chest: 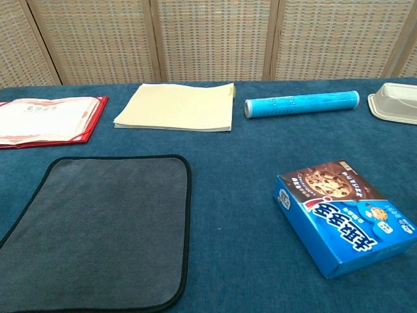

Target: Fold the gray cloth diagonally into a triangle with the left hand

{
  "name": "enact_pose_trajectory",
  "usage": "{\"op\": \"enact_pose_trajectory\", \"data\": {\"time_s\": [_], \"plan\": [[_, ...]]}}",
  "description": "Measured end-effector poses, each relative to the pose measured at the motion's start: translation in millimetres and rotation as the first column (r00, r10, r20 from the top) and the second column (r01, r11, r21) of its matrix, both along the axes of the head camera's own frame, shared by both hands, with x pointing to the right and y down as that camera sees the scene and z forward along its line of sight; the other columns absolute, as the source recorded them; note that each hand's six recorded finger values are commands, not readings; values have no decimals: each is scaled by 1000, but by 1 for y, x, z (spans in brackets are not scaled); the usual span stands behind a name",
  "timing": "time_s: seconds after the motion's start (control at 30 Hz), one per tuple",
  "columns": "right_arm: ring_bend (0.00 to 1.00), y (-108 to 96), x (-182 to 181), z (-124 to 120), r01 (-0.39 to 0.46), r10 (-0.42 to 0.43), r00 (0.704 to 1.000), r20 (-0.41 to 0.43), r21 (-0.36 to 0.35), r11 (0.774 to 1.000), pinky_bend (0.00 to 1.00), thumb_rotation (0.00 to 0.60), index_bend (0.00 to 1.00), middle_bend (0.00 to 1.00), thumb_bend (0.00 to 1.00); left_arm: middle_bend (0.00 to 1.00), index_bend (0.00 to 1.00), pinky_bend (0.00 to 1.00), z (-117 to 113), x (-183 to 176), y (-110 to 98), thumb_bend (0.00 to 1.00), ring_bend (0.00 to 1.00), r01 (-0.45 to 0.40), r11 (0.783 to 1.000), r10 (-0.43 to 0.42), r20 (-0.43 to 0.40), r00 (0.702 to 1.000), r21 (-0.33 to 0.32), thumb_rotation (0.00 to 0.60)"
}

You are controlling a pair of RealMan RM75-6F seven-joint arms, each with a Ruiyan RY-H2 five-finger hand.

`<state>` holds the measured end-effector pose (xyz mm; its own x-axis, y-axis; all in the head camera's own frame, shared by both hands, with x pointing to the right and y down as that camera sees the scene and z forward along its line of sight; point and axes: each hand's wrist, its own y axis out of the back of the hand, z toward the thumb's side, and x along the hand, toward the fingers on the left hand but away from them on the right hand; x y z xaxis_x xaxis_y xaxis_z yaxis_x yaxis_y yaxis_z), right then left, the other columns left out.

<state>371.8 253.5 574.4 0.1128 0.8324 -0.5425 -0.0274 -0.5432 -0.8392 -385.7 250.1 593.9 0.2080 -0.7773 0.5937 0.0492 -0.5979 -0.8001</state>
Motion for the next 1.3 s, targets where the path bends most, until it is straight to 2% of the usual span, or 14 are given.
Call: {"op": "enact_pose_trajectory", "data": {"time_s": [0.1, 0.33, 0.6, 0.83, 1.3], "plan": [[0, 0, 0, -1, 0, 0, 1000, 1, 2, 1000, 0, 600, 0, 0, 0, 0, 112, 0, 3, -3, 9, 197, 0, -30, 999, 30, 4, 1000, -14, 600], [0, -1, 1, -4, -8, 8, 1000, 8, 12, 1000, 0, 600, 0, 0, 0, 0, 113, 0, 13, -11, 31, 197, 0, -77, 996, 78, 26, 997, -49, 600], [0, -1, 1, -5, -11, 10, 1000, 11, 15, 1000, 0, 600, 0, 0, 0, 0, 114, 0, 32, -16, 57, 198, 0, -106, 986, 113, 48, 992, -131, 600], [0, -2, 2, -6, -16, 16, 1000, 16, 16, 1000, 0, 600, 0, 0, 0, 0, 113, 0, 42, -7, 66, 198, 0, -140, 980, 149, 47, 988, -144, 600], [0, -3, 4, -8, -28, 27, 999, 27, 24, 999, 0, 600, 0, 0, 0, 0, 113, 0, 56, 5, 69, 198, 0, -168, 975, 177, 50, 983, -147, 600]]}}
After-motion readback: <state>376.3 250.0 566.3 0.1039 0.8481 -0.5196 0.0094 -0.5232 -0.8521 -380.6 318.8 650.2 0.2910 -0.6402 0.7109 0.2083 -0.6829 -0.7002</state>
